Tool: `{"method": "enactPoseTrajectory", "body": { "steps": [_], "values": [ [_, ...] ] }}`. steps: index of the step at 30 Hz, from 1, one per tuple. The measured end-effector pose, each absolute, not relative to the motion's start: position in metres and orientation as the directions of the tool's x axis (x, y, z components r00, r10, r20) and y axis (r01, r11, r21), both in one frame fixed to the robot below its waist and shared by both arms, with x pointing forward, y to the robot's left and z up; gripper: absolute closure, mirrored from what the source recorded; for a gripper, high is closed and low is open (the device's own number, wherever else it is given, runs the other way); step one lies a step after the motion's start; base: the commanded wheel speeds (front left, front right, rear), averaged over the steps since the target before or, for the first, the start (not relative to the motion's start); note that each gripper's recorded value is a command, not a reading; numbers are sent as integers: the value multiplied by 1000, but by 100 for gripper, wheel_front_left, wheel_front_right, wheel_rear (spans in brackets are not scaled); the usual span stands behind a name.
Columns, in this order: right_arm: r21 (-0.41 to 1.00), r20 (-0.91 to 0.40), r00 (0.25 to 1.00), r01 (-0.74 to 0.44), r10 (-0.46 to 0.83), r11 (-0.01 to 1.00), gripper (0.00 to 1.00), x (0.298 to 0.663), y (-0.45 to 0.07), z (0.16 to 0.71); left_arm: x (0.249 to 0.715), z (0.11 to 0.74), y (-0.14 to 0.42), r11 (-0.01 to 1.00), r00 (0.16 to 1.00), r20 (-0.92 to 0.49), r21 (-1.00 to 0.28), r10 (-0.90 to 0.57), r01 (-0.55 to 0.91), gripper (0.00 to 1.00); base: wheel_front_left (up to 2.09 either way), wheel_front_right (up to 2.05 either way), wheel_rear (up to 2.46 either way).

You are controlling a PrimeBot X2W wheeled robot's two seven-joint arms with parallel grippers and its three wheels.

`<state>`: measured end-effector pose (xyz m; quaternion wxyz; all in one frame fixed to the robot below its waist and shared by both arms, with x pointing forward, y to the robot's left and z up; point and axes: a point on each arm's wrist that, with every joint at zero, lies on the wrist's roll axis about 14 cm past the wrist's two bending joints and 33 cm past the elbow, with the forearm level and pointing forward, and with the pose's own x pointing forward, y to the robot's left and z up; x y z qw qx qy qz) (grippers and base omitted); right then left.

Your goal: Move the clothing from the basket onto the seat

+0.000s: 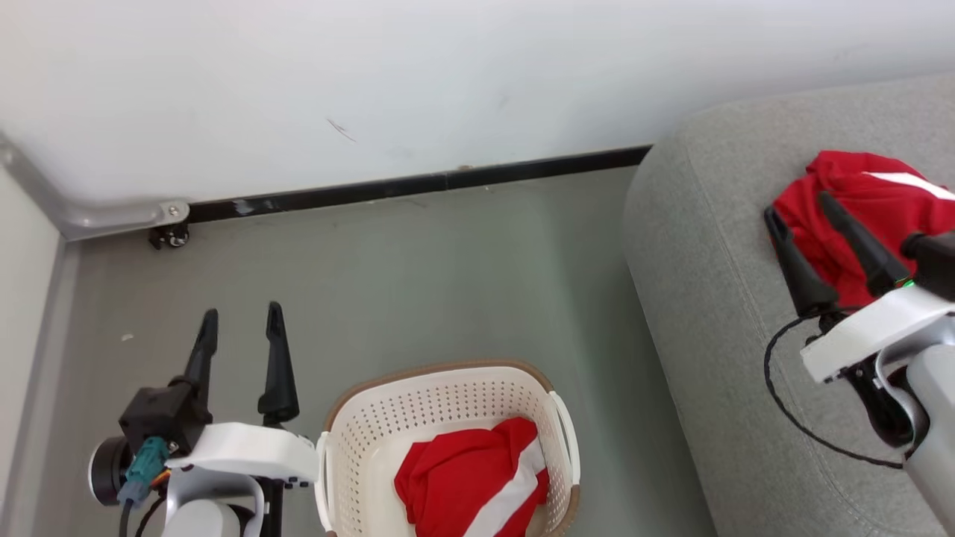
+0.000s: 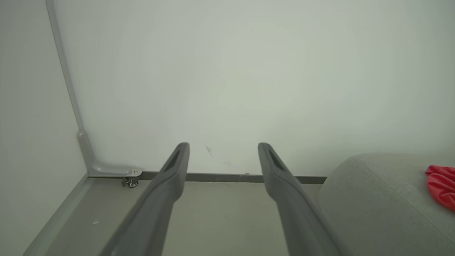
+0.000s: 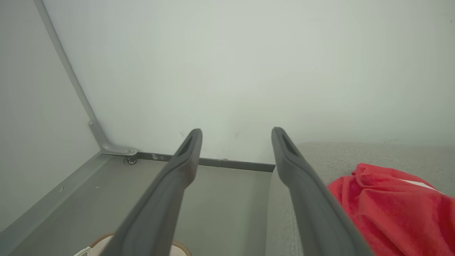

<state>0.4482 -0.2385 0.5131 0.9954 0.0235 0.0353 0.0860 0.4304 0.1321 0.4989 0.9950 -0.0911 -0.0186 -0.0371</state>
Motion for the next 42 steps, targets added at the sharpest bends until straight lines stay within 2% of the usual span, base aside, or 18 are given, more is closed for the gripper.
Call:
{"method": "enactPoseTrajectory", "body": {
  "steps": [15, 34, 42],
  "values": [
    [82, -24, 973, -227, 229, 970, 0, 422, -191, 508, 400, 508, 137, 981, 997, 59, -181, -52, 62, 0, 0, 0, 0],
    [123, -9, 981, -193, 196, 973, 0, 380, -171, 493, 377, 508, 133, 981, 996, 61, -180, -66, 77, 0, 0, 0, 0],
    [125, -41, 983, -173, 179, 977, 0, 366, -166, 482, 377, 510, 132, 982, 995, 66, -170, -71, 81, 0, 0, 0, 0]
  ]
}}
